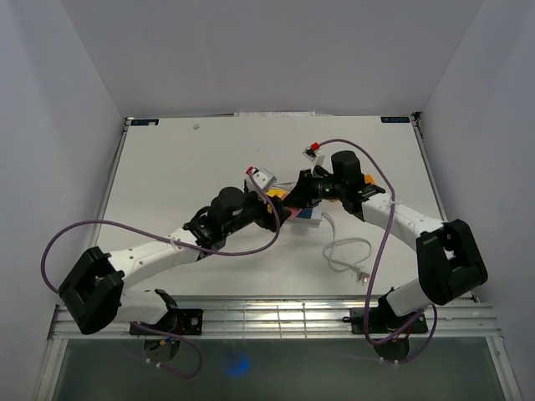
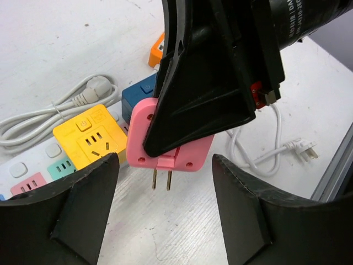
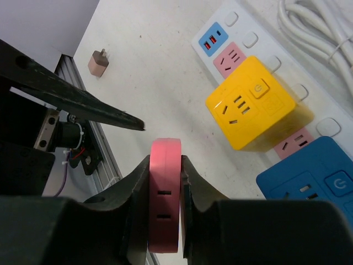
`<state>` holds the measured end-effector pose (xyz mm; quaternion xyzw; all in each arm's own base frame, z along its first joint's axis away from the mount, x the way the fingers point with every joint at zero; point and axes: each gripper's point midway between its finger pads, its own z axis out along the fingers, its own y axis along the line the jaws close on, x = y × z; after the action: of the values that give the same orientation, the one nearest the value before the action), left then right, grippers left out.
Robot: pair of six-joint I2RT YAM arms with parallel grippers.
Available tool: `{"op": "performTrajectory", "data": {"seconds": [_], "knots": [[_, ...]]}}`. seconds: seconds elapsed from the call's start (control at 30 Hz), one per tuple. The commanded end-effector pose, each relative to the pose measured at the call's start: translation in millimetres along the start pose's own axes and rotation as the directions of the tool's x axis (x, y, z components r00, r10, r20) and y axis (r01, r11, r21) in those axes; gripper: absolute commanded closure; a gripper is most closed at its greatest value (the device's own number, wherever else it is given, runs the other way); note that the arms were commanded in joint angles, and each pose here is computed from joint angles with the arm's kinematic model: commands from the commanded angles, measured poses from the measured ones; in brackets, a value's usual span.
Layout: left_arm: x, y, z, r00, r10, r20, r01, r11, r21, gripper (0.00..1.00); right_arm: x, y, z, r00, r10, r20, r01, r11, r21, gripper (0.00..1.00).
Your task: Insert the plug
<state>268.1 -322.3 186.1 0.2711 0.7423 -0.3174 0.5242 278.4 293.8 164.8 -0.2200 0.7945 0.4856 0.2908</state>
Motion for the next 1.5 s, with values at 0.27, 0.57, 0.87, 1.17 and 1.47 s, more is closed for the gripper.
{"op": "performTrajectory", "data": {"seconds": [0.27,0.57,0.87,1.17,1.47], "knots": [[-51,-17,-40,0.968,-0.129,0.217,0.104,0.987,0.123,0.02,-36,21,-32,0.982,-0.043,0.183,0.053,0.997,-0.05,0.92],[-42,-22,-33,0.966,-0.205,0.156,0.164,0.957,0.241,0.08,-35,59,-47,0.982,-0.08,0.172,0.114,0.973,-0.202,0.92],[-39,-28,-33,0.961,-0.246,0.127,0.188,0.918,0.349,0.11,-32,83,-57,0.978,-0.101,0.181,0.153,0.941,-0.303,0.92],[-52,-50,-58,0.953,-0.229,0.198,0.113,0.876,0.468,0.14,-24,93,-58,0.987,-0.072,0.147,0.127,0.903,-0.411,0.92],[-47,-58,-53,0.961,-0.231,0.155,0.119,0.845,0.522,0.21,-21,98,-60,0.989,-0.056,0.137,0.114,0.881,-0.459,0.92]]}}
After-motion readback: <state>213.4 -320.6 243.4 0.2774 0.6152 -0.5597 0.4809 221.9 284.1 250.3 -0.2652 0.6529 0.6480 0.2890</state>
